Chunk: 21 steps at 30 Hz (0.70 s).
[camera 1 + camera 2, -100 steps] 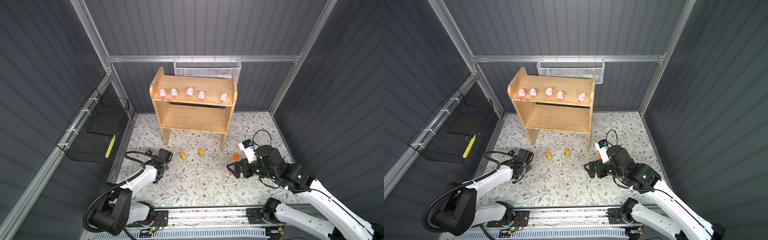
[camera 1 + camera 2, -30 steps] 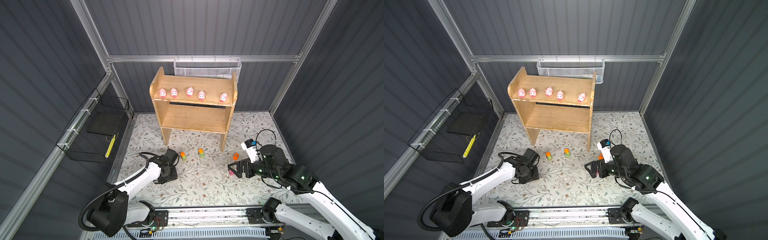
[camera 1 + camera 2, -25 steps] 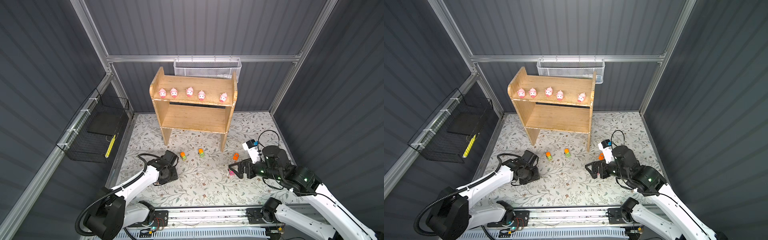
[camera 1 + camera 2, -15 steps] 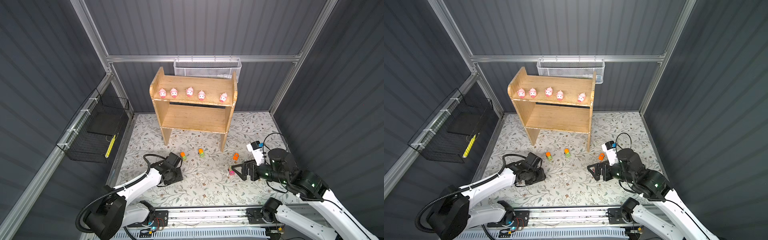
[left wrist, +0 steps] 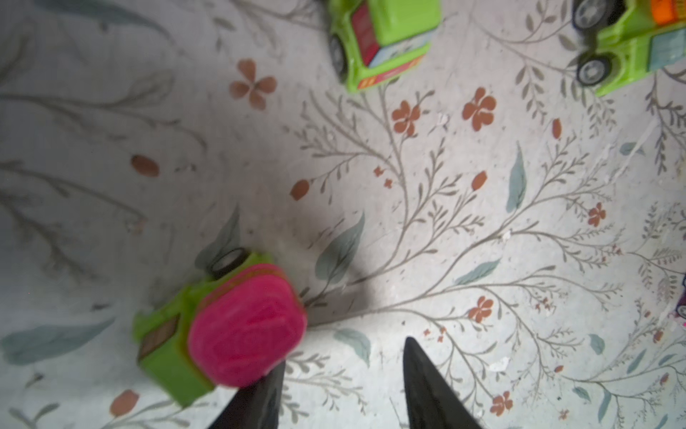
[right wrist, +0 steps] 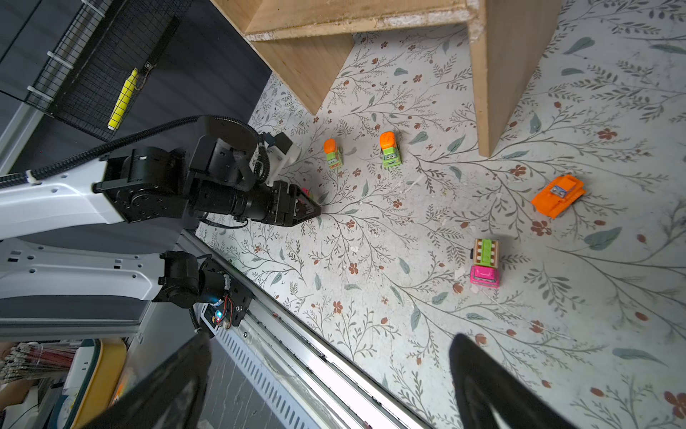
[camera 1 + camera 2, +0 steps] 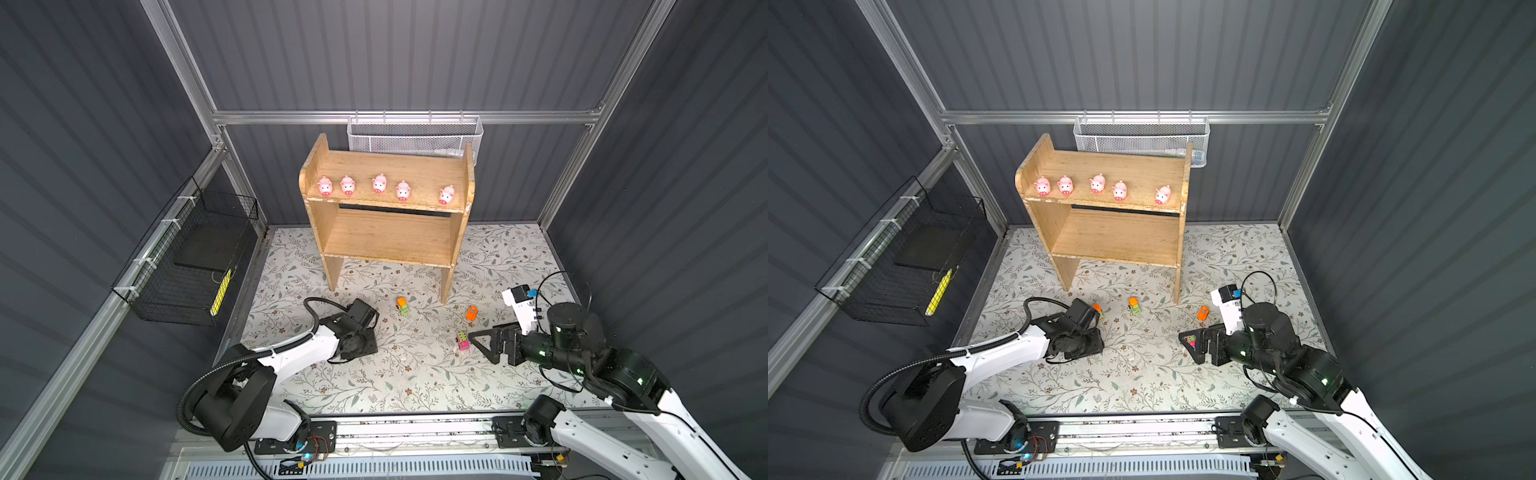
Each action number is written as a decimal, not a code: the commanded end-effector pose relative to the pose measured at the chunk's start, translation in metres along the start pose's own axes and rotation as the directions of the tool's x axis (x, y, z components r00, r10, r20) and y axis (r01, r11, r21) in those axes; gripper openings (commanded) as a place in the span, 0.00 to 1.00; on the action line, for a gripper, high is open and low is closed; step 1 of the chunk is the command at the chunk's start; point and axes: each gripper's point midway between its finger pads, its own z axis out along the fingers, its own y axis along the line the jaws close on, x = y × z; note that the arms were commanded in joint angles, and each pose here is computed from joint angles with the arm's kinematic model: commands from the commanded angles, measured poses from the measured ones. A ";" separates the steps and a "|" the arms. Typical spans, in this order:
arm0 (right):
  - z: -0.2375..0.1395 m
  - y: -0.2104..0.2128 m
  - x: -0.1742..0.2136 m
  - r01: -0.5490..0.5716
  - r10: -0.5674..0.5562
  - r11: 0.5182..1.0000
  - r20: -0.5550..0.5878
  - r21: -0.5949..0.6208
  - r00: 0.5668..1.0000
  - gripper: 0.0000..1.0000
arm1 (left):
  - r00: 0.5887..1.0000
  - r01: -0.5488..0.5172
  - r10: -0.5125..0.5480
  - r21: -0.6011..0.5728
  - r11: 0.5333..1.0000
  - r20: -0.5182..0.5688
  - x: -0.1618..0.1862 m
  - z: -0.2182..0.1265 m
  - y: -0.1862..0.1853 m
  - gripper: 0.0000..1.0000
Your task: Place and organize the plastic toys onto the shelf
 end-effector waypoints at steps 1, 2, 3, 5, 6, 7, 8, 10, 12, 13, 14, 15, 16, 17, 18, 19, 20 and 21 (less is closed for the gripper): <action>-0.005 -0.005 0.008 -0.026 0.026 1.000 -0.012 0.015 1.000 0.99 | 0.997 -0.057 0.056 0.009 0.998 0.057 -0.023 -0.002 -0.016 0.52; -0.006 -0.006 0.008 -0.029 0.029 0.999 -0.011 0.018 1.000 0.99 | 0.996 -0.061 0.061 0.004 0.998 0.060 -0.026 -0.001 -0.018 0.52; -0.008 -0.006 0.008 -0.032 0.032 0.999 -0.006 0.022 0.999 0.99 | 0.996 -0.069 0.069 0.001 0.998 0.064 -0.030 -0.001 -0.020 0.52; -0.010 -0.006 0.009 -0.034 0.034 0.999 -0.003 0.022 0.999 0.99 | 0.994 -0.077 0.077 -0.009 0.997 0.077 -0.036 -0.002 -0.023 0.52; -0.010 -0.007 0.008 -0.037 0.037 0.999 0.001 0.023 0.999 0.99 | 0.993 -0.086 0.087 -0.014 0.996 0.084 -0.039 -0.003 -0.024 0.52; -0.011 -0.007 0.009 -0.038 0.038 0.999 0.000 0.025 0.999 0.99 | 0.992 -0.092 0.094 -0.020 0.996 0.090 -0.041 -0.004 -0.024 0.52; -0.011 -0.007 0.009 -0.039 0.039 0.999 -0.001 0.025 0.999 0.99 | 0.991 -0.097 0.098 -0.018 0.995 0.094 -0.043 -0.006 -0.026 0.52; -0.011 -0.007 0.010 -0.038 0.038 0.999 -0.007 0.027 0.999 0.99 | 0.990 -0.102 0.101 0.007 0.995 0.100 -0.045 -0.014 -0.032 0.52; -0.009 -0.008 0.010 -0.038 0.039 0.999 -0.008 0.033 0.999 0.99 | 0.988 -0.103 0.096 0.057 0.993 0.119 -0.042 -0.027 -0.039 0.53; -0.008 -0.009 0.011 -0.038 0.038 0.999 -0.009 0.034 0.999 0.99 | 0.985 -0.115 0.104 0.068 0.991 0.141 -0.039 -0.038 -0.042 0.54; -0.006 -0.009 0.011 -0.038 0.039 0.999 -0.011 0.034 0.999 0.99 | 0.980 -0.125 0.112 0.067 0.990 0.164 -0.037 -0.047 -0.042 0.56; -0.004 -0.009 0.011 -0.038 0.038 0.999 -0.015 0.030 0.999 0.99 | 0.974 -0.138 0.124 0.063 0.988 0.190 -0.035 -0.058 -0.040 0.58; -0.001 -0.009 0.011 -0.038 0.039 0.999 -0.018 0.028 0.999 0.99 | 0.967 -0.147 0.131 0.058 0.987 0.217 -0.032 -0.069 -0.036 0.60; 0.002 -0.007 0.010 -0.037 0.038 0.999 -0.021 0.024 0.999 0.99 | 0.962 -0.149 0.134 0.045 0.988 0.236 -0.030 -0.075 -0.029 0.63; 0.005 -0.006 0.010 -0.034 0.035 0.999 -0.028 0.018 0.999 0.99 | 0.957 -0.148 0.136 0.028 0.989 0.256 -0.027 -0.080 -0.019 0.66; 0.008 -0.005 0.010 -0.033 0.033 0.999 -0.036 0.016 0.999 0.99 | 0.954 -0.148 0.143 0.001 0.989 0.265 -0.023 -0.081 -0.008 0.68; 0.010 -0.003 0.009 -0.028 0.028 1.000 -0.039 0.012 0.999 0.99 | 0.952 -0.145 0.146 -0.024 0.989 0.267 -0.020 -0.081 0.002 0.69; 0.012 0.000 0.008 -0.023 0.024 1.000 -0.043 0.005 0.999 0.99 | 0.954 -0.145 0.150 -0.039 0.989 0.260 -0.015 -0.079 0.009 0.69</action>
